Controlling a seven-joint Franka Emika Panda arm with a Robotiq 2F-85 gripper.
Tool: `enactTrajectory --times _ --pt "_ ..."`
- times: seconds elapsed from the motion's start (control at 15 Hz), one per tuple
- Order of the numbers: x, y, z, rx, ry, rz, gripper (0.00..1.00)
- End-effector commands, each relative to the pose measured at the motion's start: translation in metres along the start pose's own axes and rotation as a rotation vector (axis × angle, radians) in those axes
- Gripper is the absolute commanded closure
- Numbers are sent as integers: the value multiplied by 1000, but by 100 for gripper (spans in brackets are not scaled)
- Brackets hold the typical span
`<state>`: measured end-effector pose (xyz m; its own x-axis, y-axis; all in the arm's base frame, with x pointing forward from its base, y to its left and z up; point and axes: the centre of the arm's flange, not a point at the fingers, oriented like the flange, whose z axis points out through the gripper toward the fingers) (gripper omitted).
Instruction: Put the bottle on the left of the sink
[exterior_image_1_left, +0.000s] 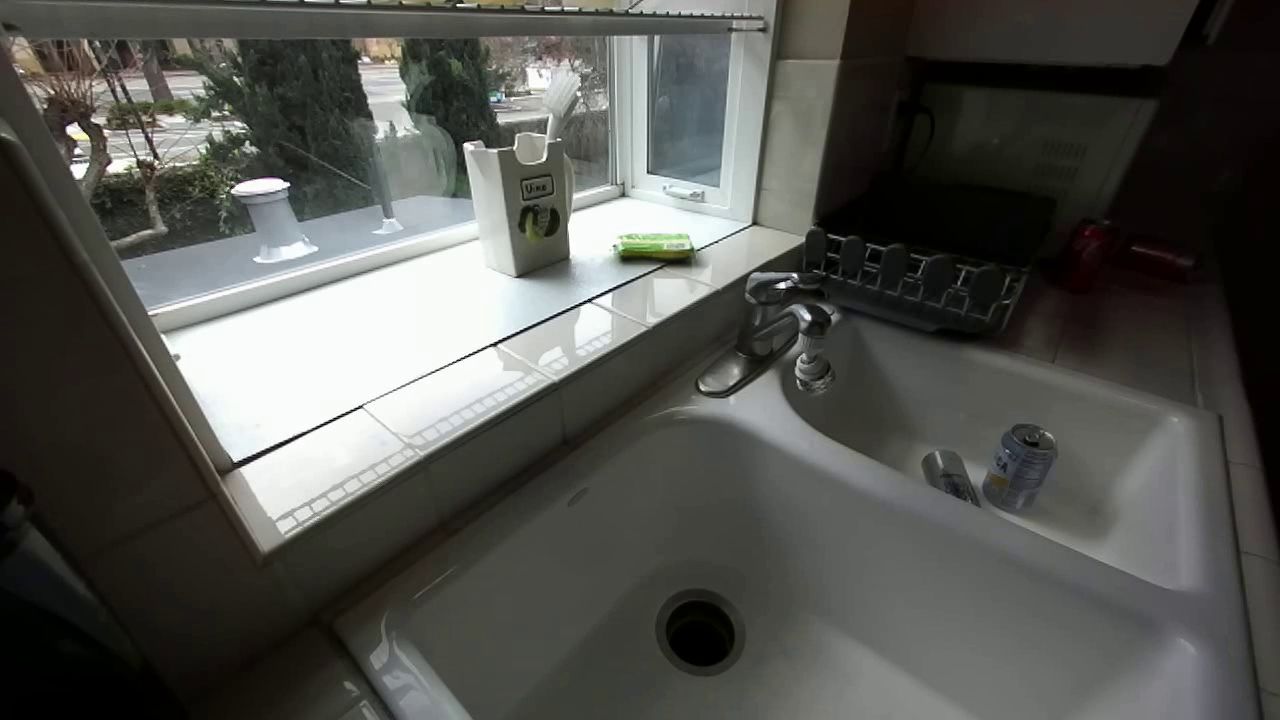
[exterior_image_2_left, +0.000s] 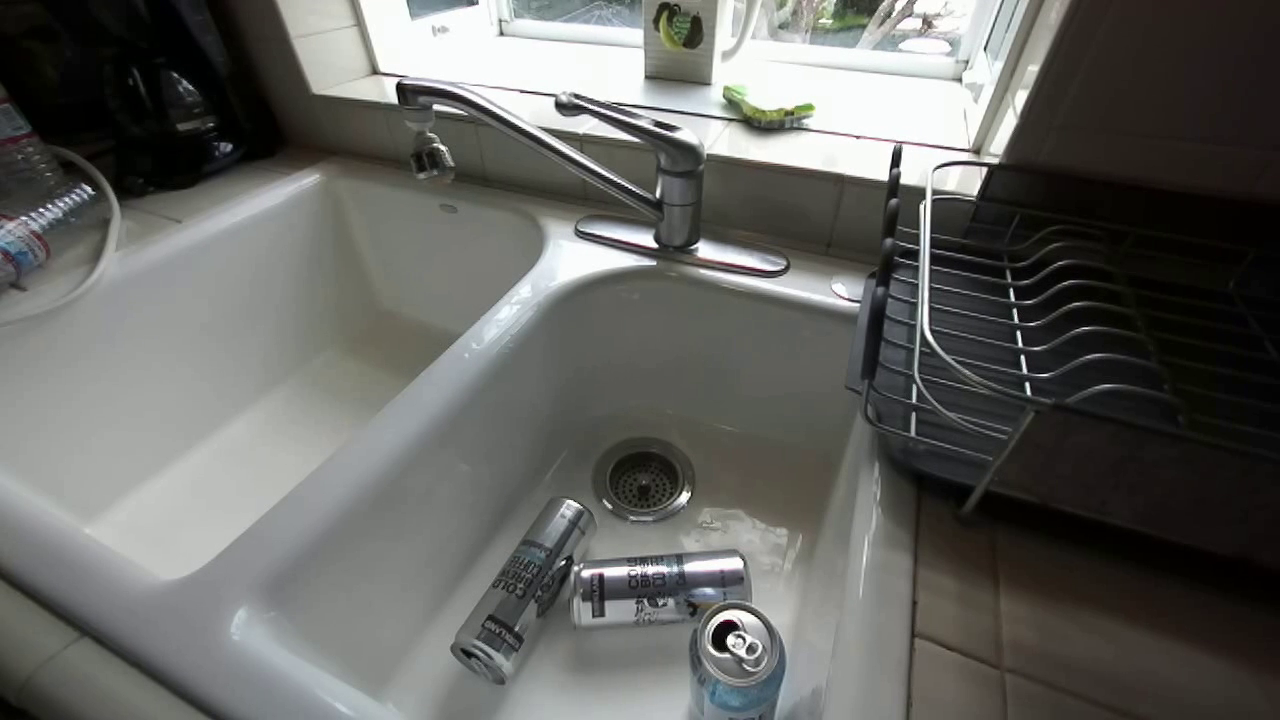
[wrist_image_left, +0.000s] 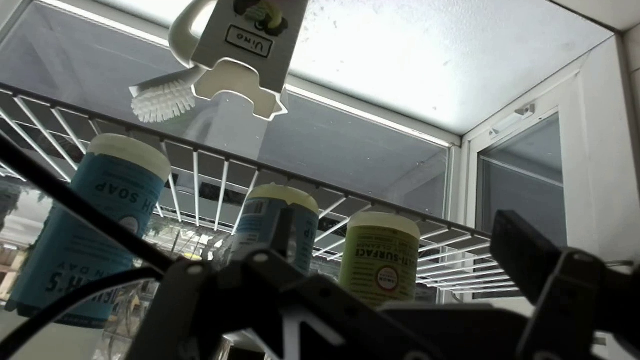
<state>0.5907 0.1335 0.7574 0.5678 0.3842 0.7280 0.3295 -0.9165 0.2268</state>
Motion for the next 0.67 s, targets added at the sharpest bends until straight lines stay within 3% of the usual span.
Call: enactTrajectory --times 0.0,0.6 --pt "11 20 30 13 67 56 0" --pt "24 40 85 44 210 159 0"
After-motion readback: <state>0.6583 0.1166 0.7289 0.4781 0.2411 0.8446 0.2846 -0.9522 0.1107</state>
